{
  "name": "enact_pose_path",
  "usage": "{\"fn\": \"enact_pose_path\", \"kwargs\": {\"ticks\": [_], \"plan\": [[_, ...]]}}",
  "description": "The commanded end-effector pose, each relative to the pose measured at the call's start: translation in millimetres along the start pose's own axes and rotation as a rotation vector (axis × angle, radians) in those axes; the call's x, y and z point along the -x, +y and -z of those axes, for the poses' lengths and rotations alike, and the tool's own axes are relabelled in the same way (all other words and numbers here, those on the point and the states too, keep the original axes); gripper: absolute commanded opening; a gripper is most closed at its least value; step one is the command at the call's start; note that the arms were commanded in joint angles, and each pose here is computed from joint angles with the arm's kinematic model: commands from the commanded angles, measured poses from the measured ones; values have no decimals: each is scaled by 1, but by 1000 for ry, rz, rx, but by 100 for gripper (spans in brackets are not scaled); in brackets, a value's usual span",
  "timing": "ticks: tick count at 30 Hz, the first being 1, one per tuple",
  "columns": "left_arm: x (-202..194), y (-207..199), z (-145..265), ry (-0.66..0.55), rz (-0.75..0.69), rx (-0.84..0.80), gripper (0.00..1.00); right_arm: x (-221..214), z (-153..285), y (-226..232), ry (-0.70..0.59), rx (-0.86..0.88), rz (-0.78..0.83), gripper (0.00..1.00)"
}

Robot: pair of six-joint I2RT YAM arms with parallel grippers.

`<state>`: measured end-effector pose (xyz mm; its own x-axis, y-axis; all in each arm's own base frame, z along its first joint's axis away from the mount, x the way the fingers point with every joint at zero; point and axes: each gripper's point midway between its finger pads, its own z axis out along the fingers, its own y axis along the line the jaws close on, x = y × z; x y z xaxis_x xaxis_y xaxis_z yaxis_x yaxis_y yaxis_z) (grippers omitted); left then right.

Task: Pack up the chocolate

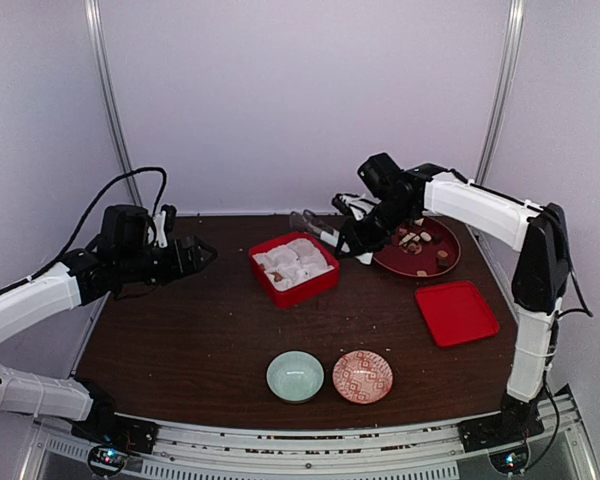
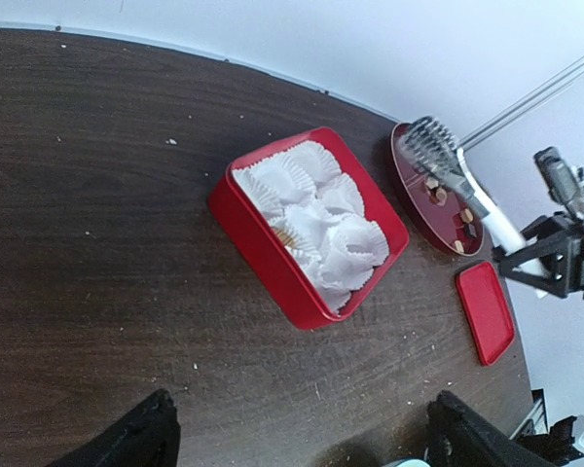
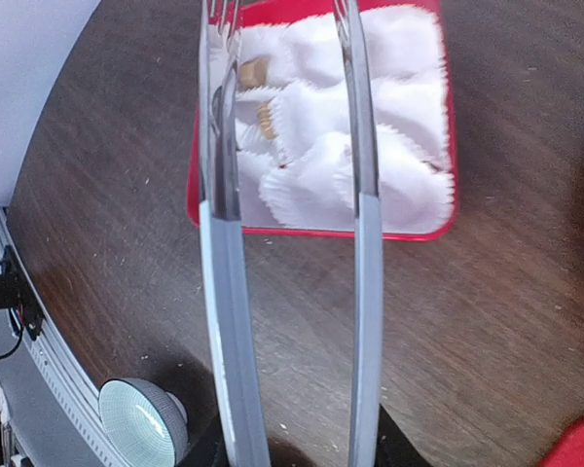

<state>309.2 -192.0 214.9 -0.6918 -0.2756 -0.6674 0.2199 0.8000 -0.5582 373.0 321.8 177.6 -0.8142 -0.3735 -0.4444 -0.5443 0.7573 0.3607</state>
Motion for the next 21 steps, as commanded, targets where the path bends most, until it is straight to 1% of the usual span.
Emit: {"fn": "enact_pose_path", "kwargs": {"ticks": [1,6,12,21], "plan": [[17,-8,1,-48,-17,-22,91,5,43,-43,-87,-89,-46,34],[18,-8,0,-49,-17,-21,91,-11,72,-97,-107,-200,-132,35],[17,-7,-2,-45,-16,-18,91,-39,93,-156,-118,-302,-258,35],[17,-6,-3,-42,-20,-12,91,-93,92,-218,-42,-485,-374,35]]}}
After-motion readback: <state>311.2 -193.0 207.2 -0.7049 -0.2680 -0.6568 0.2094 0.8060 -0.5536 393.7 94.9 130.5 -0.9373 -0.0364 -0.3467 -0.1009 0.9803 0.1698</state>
